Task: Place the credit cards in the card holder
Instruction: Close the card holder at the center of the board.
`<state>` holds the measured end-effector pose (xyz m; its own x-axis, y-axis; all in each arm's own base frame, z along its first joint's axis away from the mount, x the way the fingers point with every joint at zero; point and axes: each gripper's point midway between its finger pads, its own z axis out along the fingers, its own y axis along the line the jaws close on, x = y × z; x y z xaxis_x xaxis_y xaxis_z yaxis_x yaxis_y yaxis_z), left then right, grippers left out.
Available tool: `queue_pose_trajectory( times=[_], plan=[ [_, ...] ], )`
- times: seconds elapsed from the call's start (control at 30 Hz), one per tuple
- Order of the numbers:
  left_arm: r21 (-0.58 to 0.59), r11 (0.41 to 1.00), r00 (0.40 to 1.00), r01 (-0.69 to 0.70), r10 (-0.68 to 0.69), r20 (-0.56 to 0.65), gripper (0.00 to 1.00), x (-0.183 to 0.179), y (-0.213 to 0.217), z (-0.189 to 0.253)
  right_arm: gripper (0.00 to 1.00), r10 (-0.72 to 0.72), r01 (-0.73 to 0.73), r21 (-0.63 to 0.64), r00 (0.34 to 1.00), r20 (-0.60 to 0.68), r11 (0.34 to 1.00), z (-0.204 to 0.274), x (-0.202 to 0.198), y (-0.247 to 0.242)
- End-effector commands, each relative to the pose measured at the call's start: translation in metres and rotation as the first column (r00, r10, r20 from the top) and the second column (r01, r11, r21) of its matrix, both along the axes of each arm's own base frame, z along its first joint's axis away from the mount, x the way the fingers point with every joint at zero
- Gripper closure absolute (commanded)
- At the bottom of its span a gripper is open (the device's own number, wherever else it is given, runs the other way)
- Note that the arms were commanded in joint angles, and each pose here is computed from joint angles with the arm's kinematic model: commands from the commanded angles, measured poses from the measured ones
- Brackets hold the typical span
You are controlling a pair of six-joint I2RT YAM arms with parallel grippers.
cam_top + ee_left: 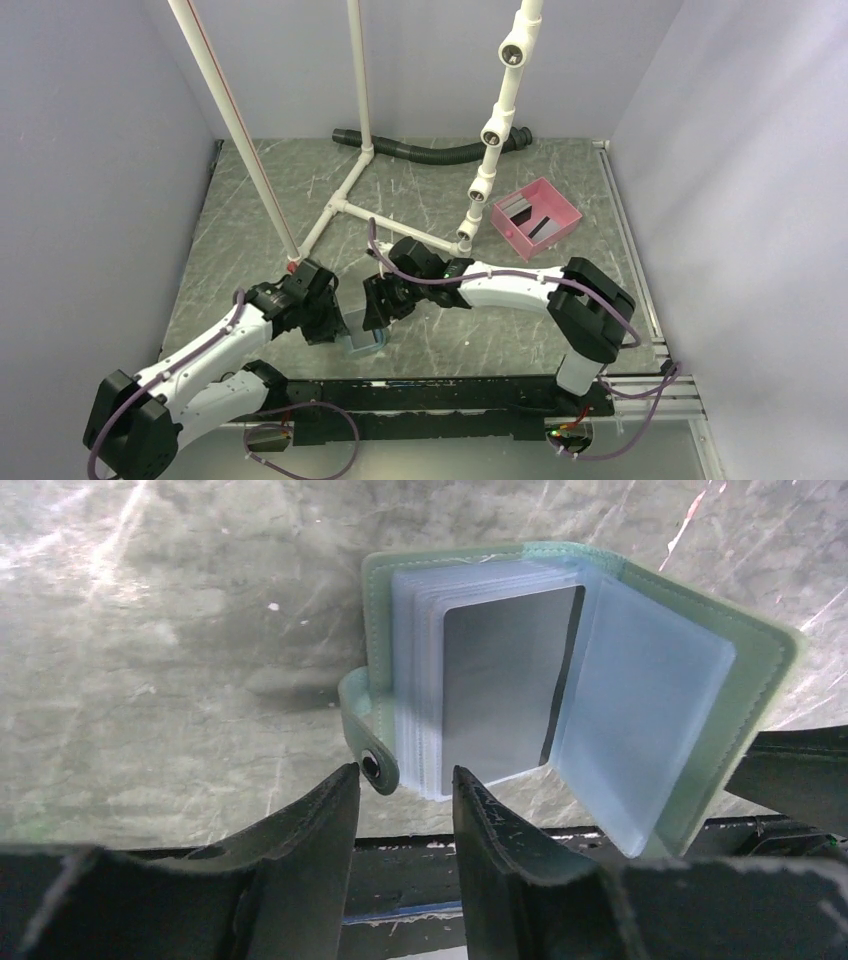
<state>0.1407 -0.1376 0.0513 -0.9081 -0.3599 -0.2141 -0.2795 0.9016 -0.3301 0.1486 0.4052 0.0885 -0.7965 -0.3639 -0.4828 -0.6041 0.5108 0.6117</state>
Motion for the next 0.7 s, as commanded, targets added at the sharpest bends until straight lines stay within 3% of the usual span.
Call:
queue_pose_trajectory(
  times=[0.0,0.33,0.67],
  plan=[
    [0.053,0.992,0.994,-0.111,0.111,0.013,0.59,-0.002,0.018,0.001,0.43,0.057,-0.059,0.098,0.998,0.025,0.993,0.023,-0.001,0.032],
    [0.064,0.979,0.980,-0.195,0.193,0.037,0.64,-0.005,0.029,0.003,0.40,0.118,-0.108,0.123,0.990,-0.073,0.987,-0.010,-0.006,0.055],
    [0.046,0.983,0.983,-0.176,0.173,0.056,0.69,0.001,0.025,0.007,0.66,0.094,-0.090,0.048,0.991,-0.099,0.995,-0.042,-0.004,0.047]
  ],
)
